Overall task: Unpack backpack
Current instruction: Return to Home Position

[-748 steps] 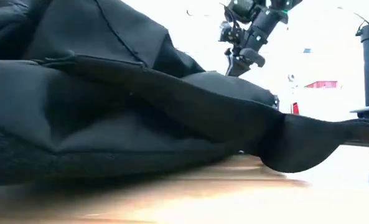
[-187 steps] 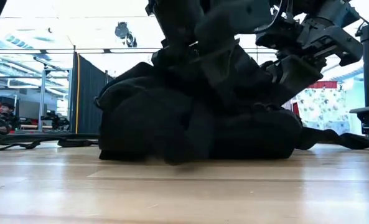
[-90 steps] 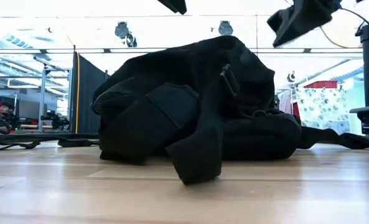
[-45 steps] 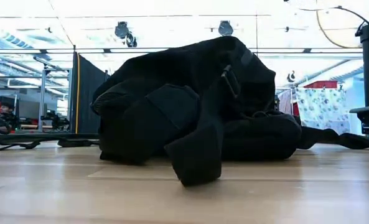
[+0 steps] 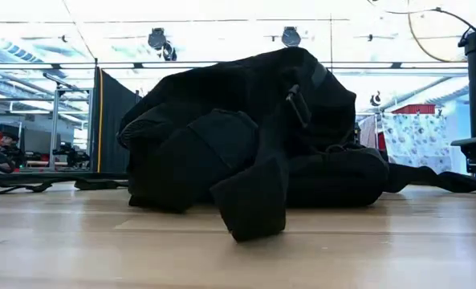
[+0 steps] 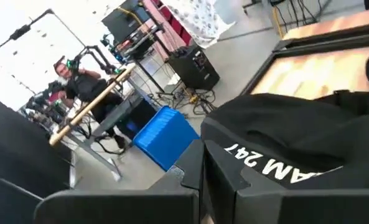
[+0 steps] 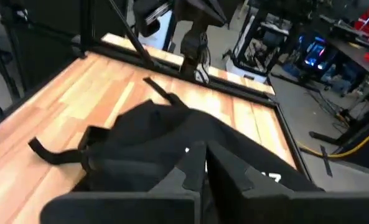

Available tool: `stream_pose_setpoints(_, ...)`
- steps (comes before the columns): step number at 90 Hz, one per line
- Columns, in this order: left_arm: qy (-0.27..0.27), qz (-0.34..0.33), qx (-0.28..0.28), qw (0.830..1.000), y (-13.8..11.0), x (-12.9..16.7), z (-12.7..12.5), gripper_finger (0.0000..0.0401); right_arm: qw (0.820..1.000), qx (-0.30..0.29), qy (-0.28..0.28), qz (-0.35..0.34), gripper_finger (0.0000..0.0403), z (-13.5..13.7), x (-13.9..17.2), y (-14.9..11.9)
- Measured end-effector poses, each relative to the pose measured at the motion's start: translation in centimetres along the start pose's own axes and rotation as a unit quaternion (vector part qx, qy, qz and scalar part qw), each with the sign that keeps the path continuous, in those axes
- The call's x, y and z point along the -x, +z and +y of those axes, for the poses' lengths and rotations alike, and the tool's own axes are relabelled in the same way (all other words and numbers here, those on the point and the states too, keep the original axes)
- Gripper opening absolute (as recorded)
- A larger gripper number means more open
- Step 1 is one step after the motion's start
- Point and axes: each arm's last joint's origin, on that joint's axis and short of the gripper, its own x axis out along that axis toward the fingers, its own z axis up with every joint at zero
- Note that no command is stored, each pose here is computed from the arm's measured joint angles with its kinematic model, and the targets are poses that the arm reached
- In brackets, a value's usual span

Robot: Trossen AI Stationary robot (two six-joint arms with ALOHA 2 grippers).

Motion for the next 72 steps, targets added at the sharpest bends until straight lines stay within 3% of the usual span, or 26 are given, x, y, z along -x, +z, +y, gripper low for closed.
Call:
stream_pose_setpoints(25, -0.008, -0.001, 0.052, 0.999, -3.8, -0.8, -0.9, 0.0000, 1.000, -0.012, 0.001, 0.021, 0.0000, 0.0, -0.2, -0.6)
stream_pose_setpoints(54, -0.046, 0.026, 0.056, 0.997, -8.0, -2.1, -3.0, 0.0000, 0.998, -0.030, 0.007, 0.054, 0.0000, 0.7, -1.1, -2.5)
stream_pose_setpoints(64, -0.081, 0.047, 0.050, 0.994, -9.4, -3.1, -3.9, 0.0000, 0.998, -0.037, 0.007, 0.054, 0.0000, 0.7, -1.2, -2.6)
stream_pose_setpoints(72, -0.141, 0.043, 0.062, 0.987, -10.1, -3.4, -4.5, 0.0000, 0.998, -0.040, 0.006, 0.054, 0.0000, 0.7, -1.2, -2.6)
